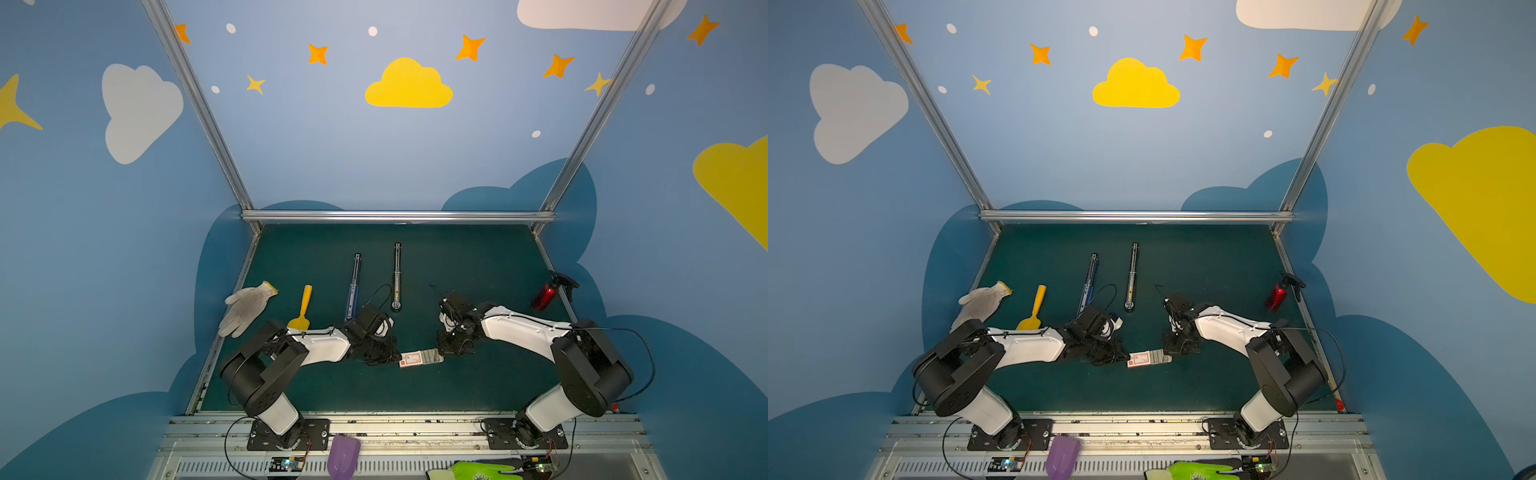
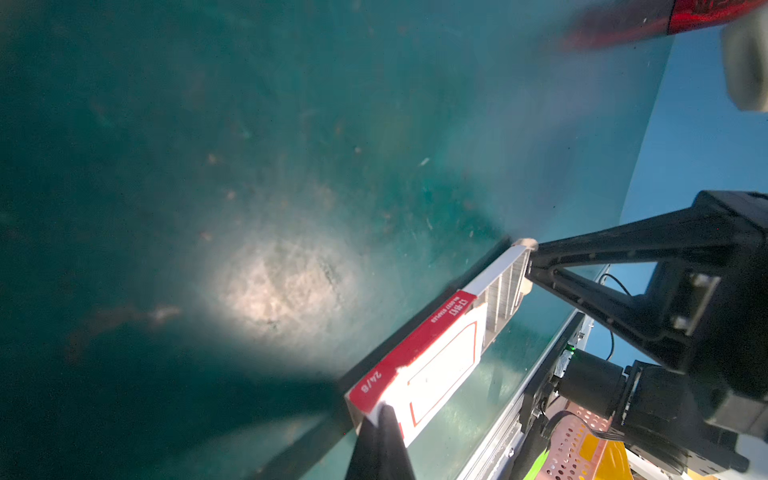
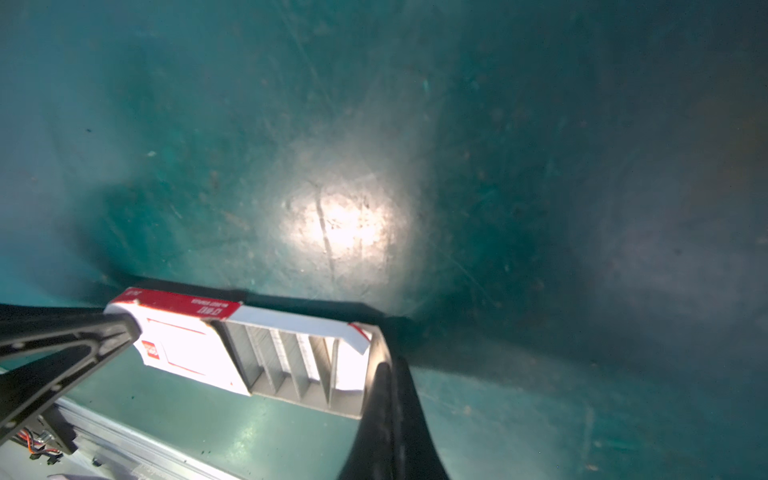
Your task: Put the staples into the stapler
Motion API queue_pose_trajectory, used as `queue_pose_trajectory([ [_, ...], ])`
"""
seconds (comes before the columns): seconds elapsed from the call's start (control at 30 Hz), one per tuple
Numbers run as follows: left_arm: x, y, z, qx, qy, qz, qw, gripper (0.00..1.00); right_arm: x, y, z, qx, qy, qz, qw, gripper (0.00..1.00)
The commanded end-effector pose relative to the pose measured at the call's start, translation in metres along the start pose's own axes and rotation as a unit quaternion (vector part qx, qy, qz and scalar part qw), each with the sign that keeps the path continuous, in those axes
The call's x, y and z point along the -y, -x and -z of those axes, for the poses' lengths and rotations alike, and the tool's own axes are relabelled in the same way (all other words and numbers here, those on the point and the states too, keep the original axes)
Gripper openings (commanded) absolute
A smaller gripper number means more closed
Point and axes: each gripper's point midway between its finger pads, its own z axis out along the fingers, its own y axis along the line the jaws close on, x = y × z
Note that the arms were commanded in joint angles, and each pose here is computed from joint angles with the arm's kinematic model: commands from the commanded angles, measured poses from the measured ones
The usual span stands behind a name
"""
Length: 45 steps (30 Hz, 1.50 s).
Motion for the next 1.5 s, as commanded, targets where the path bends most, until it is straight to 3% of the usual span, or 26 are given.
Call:
queue_pose_trajectory([
  [0.0,-0.003,0.003,0.003,0.006,0.015,-0.002,1.0,0.04,0.008,-0.003,0.005,0.0,-0.014,-0.001,1.0,0.0],
  [0.4,0.0,0.007,0.003,0.006,0.019,-0.008,1.0,0.06,0.007,0.0,0.007,0.001,-0.009,-0.002,1.0,0.0],
  [0.53,0.002,0.007,0.005,0.006,0.02,-0.007,1.0,0.35,0.003,0.001,0.012,0.003,-0.001,-0.004,1.0,0.02],
  [0.6,0.004,0.008,0.008,0.009,0.02,-0.008,1.0,0.42,0.002,0.001,0.017,0.007,0.0,-0.005,1.0,0.12],
  [0.7,0.007,0.01,0.014,0.017,0.023,-0.012,1.0,0.49,0.002,0.004,0.027,0.02,0.0,-0.005,1.0,0.16],
  [1.03,0.017,0.018,0.047,0.074,0.038,-0.021,0.996,0.56,-0.007,-0.002,0.053,0.039,0.017,0.002,0.999,0.12],
  [1.47,0.014,0.016,0.053,0.085,0.051,-0.023,0.995,0.56,-0.018,-0.014,0.019,-0.003,0.009,0.009,1.0,0.11],
])
